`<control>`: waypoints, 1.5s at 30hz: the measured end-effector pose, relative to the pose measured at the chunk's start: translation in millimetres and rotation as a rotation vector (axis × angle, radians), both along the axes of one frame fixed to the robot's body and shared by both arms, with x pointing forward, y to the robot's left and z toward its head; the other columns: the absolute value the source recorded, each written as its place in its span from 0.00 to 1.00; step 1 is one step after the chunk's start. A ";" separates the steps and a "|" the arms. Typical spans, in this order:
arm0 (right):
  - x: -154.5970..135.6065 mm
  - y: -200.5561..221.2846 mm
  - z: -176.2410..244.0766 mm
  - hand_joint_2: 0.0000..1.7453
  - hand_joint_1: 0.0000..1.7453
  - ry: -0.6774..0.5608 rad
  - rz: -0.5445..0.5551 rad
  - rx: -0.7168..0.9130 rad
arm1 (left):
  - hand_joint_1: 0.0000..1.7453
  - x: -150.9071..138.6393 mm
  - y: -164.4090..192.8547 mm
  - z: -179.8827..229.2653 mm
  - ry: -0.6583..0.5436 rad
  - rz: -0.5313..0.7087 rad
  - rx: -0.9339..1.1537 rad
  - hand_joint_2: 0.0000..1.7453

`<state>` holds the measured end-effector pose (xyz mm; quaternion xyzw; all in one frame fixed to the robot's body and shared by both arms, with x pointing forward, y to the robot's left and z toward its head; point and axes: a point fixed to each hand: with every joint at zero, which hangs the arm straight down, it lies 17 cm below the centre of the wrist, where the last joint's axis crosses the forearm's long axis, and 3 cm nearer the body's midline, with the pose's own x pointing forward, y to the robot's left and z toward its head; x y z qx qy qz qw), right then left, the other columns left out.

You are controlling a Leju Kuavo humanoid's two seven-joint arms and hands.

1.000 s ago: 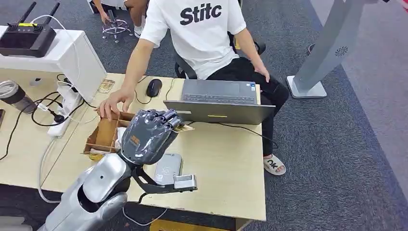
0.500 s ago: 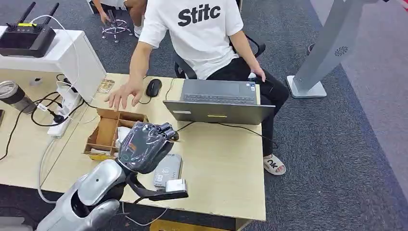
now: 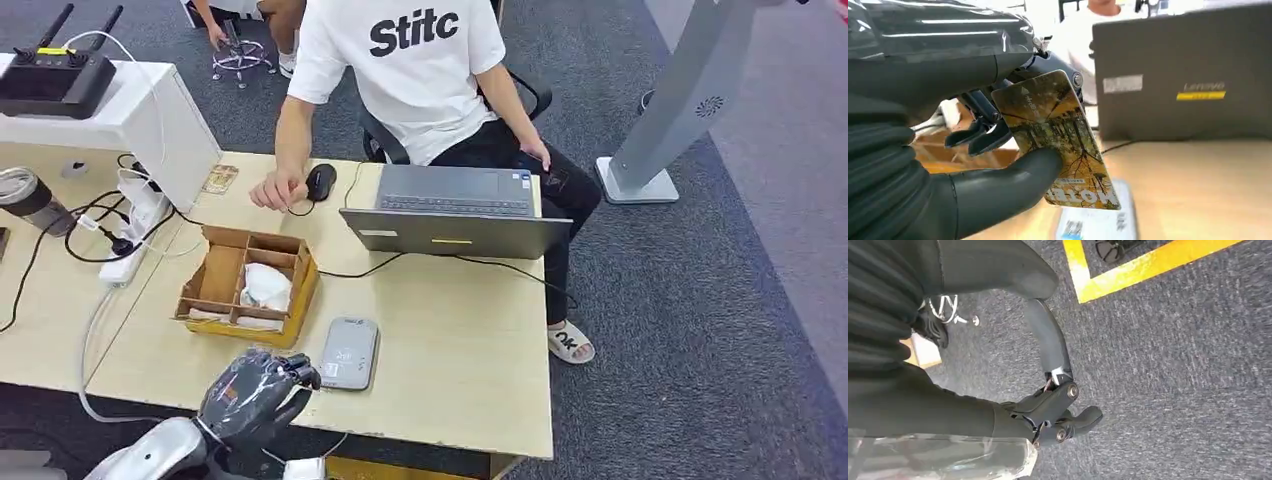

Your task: Pass the card to the sensor for recognition and then transmit it.

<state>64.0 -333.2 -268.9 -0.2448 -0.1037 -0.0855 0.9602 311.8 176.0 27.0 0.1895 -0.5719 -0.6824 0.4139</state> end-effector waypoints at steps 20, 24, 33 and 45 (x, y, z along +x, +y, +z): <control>4.2 6.3 -0.1 1.00 0.00 0.016 0.052 0.002 | 1.00 38.4 32.7 -35.7 -0.219 0.281 0.203 1.00; 5.3 7.0 0.0 1.00 0.00 0.019 0.074 -0.001 | 1.00 74.7 61.7 -26.8 -0.255 0.414 0.215 1.00; 8.7 7.5 0.3 1.00 0.00 0.016 0.092 -0.001 | 1.00 100.6 91.2 -22.3 -0.245 0.561 0.191 1.00; 11.1 8.6 0.4 1.00 0.00 0.015 0.113 0.000 | 1.00 106.3 81.6 -29.1 -0.257 0.512 0.173 1.00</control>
